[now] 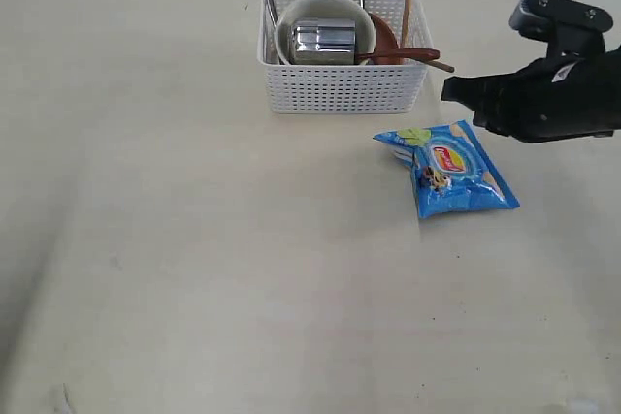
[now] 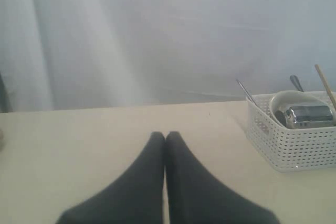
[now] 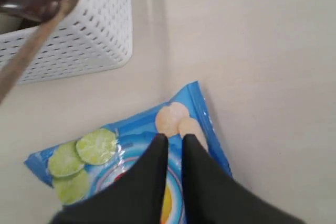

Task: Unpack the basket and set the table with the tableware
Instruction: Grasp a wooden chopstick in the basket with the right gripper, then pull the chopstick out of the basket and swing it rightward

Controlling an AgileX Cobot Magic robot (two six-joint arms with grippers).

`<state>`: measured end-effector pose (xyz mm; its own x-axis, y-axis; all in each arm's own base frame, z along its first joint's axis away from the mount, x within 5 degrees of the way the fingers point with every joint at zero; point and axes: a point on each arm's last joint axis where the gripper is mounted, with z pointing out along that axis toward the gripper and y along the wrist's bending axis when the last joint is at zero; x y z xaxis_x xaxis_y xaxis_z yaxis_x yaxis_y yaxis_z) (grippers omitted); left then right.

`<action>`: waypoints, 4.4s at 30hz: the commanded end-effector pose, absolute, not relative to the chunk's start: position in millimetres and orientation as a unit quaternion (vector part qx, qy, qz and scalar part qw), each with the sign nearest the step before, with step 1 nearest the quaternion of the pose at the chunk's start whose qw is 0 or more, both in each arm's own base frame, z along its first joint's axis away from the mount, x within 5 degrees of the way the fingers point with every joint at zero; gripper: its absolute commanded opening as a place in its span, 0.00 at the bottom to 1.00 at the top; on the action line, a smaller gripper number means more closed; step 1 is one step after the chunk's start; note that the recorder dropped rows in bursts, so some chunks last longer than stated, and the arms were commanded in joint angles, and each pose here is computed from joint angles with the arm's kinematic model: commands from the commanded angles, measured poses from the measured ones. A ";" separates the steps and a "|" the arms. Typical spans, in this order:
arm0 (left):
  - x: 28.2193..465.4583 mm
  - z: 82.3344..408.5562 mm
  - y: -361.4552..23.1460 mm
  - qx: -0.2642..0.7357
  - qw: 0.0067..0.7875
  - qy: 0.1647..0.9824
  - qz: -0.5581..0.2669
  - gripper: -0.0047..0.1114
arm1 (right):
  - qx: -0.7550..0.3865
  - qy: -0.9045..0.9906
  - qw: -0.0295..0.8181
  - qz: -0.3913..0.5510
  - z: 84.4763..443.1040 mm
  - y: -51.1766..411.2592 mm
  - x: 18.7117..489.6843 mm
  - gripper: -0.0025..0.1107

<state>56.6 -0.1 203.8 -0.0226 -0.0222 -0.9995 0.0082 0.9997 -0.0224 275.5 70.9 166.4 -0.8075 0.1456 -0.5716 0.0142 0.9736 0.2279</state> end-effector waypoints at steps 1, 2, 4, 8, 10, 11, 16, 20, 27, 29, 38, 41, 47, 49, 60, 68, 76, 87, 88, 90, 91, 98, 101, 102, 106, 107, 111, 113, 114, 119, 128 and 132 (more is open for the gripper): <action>56.5 203.9 -0.5 -0.005 0.702 0.712 -0.015 0.04 | 0.010 0.941 0.320 0.109 191.2 68.5 263.5 0.45; 56.5 203.9 -0.5 -0.005 0.702 0.712 -0.015 0.04 | 0.005 0.939 0.326 0.110 196.4 68.2 261.6 0.53; 56.5 203.9 -0.5 -0.005 0.702 0.712 -0.015 0.04 | 0.004 0.934 0.338 0.113 204.0 67.7 259.2 0.56; 56.5 203.9 -0.5 -0.005 0.702 0.712 -0.015 0.04 | -0.002 0.936 0.329 0.123 218.2 72.7 266.9 0.50; 56.5 203.9 -0.5 -0.005 0.702 0.712 -0.015 0.04 | -0.014 0.939 0.318 0.129 222.8 81.0 273.9 0.50; 56.5 203.9 -0.5 -0.005 0.702 0.712 -0.015 0.04 | -0.022 0.940 0.314 0.133 225.4 87.0 277.9 0.50; 56.5 203.9 -0.5 -0.005 0.702 0.712 -0.015 0.04 | -0.056 0.936 0.314 0.148 229.4 116.7 296.2 0.50; 56.5 203.9 -0.5 -0.005 0.702 0.712 -0.015 0.04 | -0.047 0.940 0.301 0.150 221.0 125.0 311.3 0.50; 56.5 203.9 -0.5 -0.005 0.702 0.712 -0.015 0.04 | -0.041 0.946 0.288 0.146 206.7 127.0 317.7 0.50; 56.5 203.9 -0.5 -0.005 0.702 0.712 -0.015 0.04 | -0.038 0.946 0.285 0.147 206.5 127.0 317.4 0.43; 56.5 203.9 -0.5 -0.005 0.702 0.712 -0.015 0.04 | -0.024 0.948 0.278 0.151 206.0 127.0 316.6 0.27; 56.5 203.9 -0.5 -0.005 0.702 0.712 -0.015 0.04 | -0.022 0.949 0.276 0.151 205.8 127.0 316.3 0.26; 56.5 203.9 -0.5 -0.005 0.702 0.712 -0.015 0.04 | -0.019 0.950 0.274 0.152 205.6 127.0 316.0 0.26; 56.5 203.9 -0.5 -0.005 0.702 0.712 -0.015 0.04 | -0.019 0.950 0.274 0.152 205.6 127.0 316.0 0.26; 56.5 203.9 -0.5 -0.005 0.702 0.712 -0.015 0.04 | -0.016 0.950 0.270 0.153 205.3 126.9 315.6 0.26; 56.5 203.9 -0.5 -0.005 0.702 0.712 -0.015 0.04 | -0.016 0.951 0.268 0.153 205.1 126.9 315.2 0.26; 56.5 203.9 -0.5 -0.004 0.702 0.712 -0.015 0.04 | -0.018 0.951 0.270 0.151 205.2 126.7 315.5 0.14; 56.5 203.9 -0.5 -0.004 0.702 0.712 -0.015 0.04 | -0.020 0.950 0.274 0.151 208.0 126.4 314.8 0.02; 56.5 203.9 -0.5 -0.004 0.702 0.712 -0.015 0.04 | -0.020 0.949 0.276 0.152 209.5 126.2 314.5 0.02; 56.5 203.9 -0.5 -0.004 0.702 0.712 -0.015 0.04 | -0.021 0.947 0.281 0.154 214.2 125.8 313.1 0.02; 56.5 203.9 -0.5 -0.004 0.702 0.712 -0.015 0.04 | -0.021 0.946 0.284 0.155 216.6 125.6 312.4 0.02; 56.5 203.9 -0.5 -0.004 0.702 0.712 -0.015 0.04 | -0.035 0.941 0.299 0.154 235.2 122.3 304.3 0.02; 56.5 203.9 -0.5 -0.004 0.702 0.712 -0.015 0.04 | -0.049 0.941 0.301 0.146 243.6 119.6 298.6 0.02; 56.5 203.9 -0.5 -0.004 0.702 0.712 -0.015 0.04 | -0.052 0.941 0.302 0.144 246.7 118.7 296.6 0.02; 56.5 203.9 -0.5 -0.004 0.702 0.712 -0.015 0.04 | -0.057 0.936 0.318 0.140 261.8 114.7 289.1 0.02; 56.5 203.9 -0.5 -0.004 0.702 0.712 -0.015 0.04 | -0.057 0.935 0.322 0.138 266.1 113.1 286.7 0.02; 56.5 203.9 -0.5 -0.004 0.702 0.712 -0.015 0.04 | -0.060 0.931 0.339 0.123 283.5 105.9 275.6 0.02; 56.5 203.9 -0.5 -0.004 0.702 0.712 -0.015 0.04 | -0.064 0.930 0.342 0.121 291.0 103.2 269.1 0.02; 56.5 203.9 -0.5 -0.004 0.702 0.712 -0.015 0.04 | -0.064 0.929 0.342 0.122 295.1 101.9 265.3 0.02; 56.5 203.9 -0.5 -0.004 0.702 0.712 -0.015 0.04 | -0.076 0.929 0.343 0.115 313.1 94.0 245.2 0.02; 56.5 203.9 -0.5 -0.004 0.702 0.712 -0.015 0.04 | -0.093 0.937 0.325 0.085 332.9 78.2 211.3 0.02; 56.5 203.9 -0.5 -0.004 0.702 0.712 -0.015 0.04 | -0.093 0.940 0.317 0.083 341.0 72.1 194.9 0.02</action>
